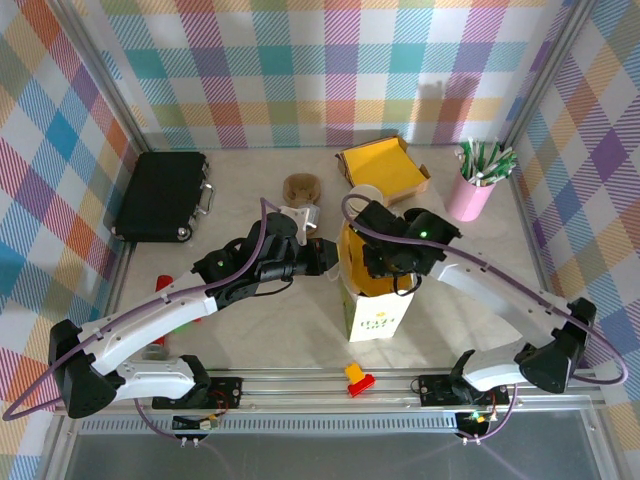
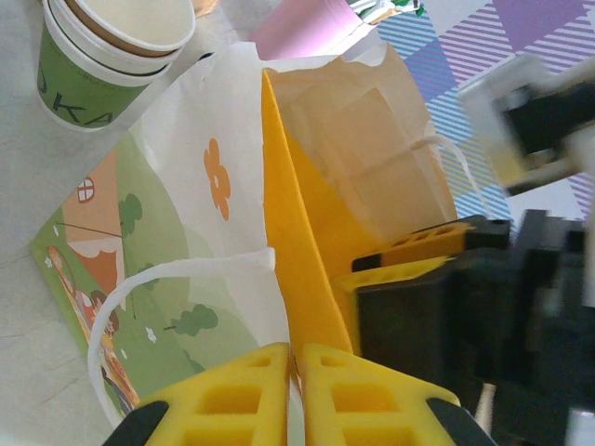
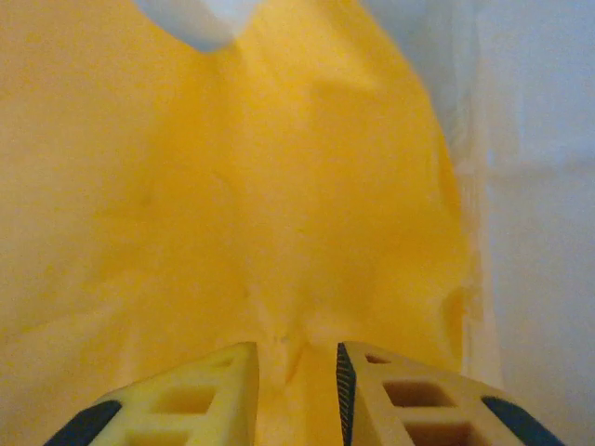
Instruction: Pack the takeout coffee
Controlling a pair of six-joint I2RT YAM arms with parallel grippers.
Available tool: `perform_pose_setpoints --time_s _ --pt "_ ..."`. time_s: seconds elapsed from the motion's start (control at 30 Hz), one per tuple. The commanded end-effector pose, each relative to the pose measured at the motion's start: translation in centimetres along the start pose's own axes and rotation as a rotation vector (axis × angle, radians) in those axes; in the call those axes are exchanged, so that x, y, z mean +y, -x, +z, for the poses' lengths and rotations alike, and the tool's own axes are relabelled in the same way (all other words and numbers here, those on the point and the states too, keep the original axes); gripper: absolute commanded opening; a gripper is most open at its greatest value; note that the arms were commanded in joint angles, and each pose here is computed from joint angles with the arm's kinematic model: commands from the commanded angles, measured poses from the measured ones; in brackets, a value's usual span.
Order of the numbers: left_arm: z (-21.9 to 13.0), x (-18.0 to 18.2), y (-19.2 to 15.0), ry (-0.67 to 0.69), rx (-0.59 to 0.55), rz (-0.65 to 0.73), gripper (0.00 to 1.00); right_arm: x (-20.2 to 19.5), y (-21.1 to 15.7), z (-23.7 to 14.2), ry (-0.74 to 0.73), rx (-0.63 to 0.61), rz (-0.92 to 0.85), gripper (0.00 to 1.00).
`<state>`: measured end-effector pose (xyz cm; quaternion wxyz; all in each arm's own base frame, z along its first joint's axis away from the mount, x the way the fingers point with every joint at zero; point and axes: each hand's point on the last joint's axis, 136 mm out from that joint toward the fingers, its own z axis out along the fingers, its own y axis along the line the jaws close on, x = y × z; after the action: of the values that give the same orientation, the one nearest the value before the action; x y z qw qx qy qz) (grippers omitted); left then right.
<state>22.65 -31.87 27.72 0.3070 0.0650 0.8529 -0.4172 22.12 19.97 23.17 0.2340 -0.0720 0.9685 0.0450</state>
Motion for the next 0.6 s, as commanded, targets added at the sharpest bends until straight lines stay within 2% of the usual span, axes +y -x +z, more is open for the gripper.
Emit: perform_pose_setpoints --time_s 0.0,0.27,0.5,0.57 --pt "0.1 0.2 -0.5 0.014 0.016 0.017 0.12 1.3 1.6 -3.3 0.126 -0.084 -0.001 0.34" --pt "0.4 0.3 -0.5 0.015 0.018 0.017 0.11 4.5 2.6 -4.4 0.321 -0.139 0.034 0.37" --pt "0.4 0.3 -0.5 0.012 0.019 0.013 0.11 5.4 2.8 -1.9 0.290 -0.111 0.025 0.37" --pt "0.4 0.2 -0.5 0.011 0.018 0.013 0.11 5.1 2.7 -0.8 0.253 -0.102 0.022 0.32"
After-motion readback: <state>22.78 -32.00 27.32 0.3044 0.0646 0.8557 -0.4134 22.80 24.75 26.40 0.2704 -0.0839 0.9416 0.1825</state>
